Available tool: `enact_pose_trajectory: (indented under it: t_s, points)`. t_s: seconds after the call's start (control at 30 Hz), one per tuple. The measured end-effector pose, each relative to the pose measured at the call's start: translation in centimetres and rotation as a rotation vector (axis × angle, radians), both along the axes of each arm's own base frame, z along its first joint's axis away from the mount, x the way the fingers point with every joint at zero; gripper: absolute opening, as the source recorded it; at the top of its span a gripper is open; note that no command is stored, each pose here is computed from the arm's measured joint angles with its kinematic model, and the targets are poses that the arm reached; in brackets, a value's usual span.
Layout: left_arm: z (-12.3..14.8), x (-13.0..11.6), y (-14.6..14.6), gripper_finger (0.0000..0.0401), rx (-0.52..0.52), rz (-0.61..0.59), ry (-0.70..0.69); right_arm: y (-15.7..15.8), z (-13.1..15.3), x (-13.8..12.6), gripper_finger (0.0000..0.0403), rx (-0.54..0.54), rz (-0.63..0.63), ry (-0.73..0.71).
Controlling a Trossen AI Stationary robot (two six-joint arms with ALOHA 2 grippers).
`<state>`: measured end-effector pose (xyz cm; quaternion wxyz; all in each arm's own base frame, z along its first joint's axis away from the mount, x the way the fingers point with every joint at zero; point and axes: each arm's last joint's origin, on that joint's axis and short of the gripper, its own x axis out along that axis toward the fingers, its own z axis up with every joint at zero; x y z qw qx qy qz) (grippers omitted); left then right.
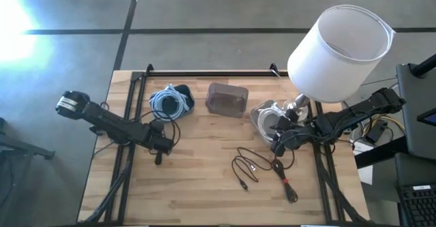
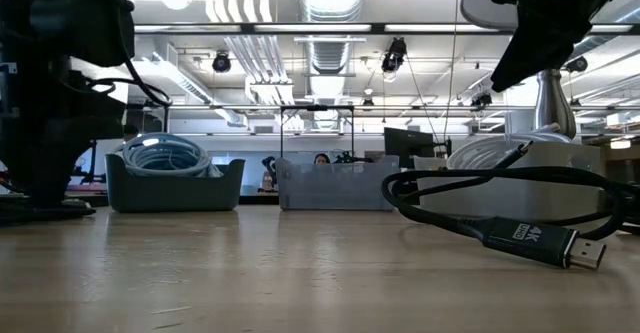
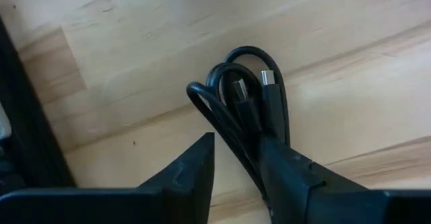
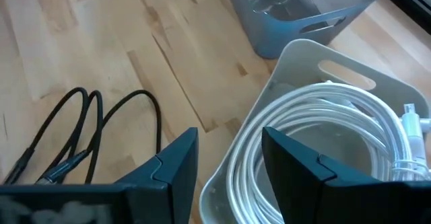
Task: Pick & Place USB Port
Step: Put the top left black charger cable into the black bin
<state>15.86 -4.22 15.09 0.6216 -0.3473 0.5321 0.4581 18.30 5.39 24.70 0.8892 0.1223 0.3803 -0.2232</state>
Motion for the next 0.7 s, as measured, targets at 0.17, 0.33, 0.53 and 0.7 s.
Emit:
enact_pose_trajectory:
  t_s: [0.17,0.33,0.53,0.7]
  points:
    - [-0.2,0.3,0.0,0.0122,-0.003,0.002,-0.038,0.0,0.0,0.0,0.0162,-0.001,-0.001,0.0]
    - [-0.1,1.3,-0.3,0.0122,-0.024,-0.066,-0.133,0.0,0.0,0.0,0.0162,0.0,-0.002,0.0]
    - [-0.4,1.9,-0.5,0.0122,-0.019,-0.121,-0.208,0.0,0.0,0.0,0.0162,-0.001,-0.001,0.002]
    - [-1.1,1.5,-0.3,0.0101,0.02,-0.121,-0.217,0.0,0.0,0.0,0.0162,-0.001,-0.002,0.002]
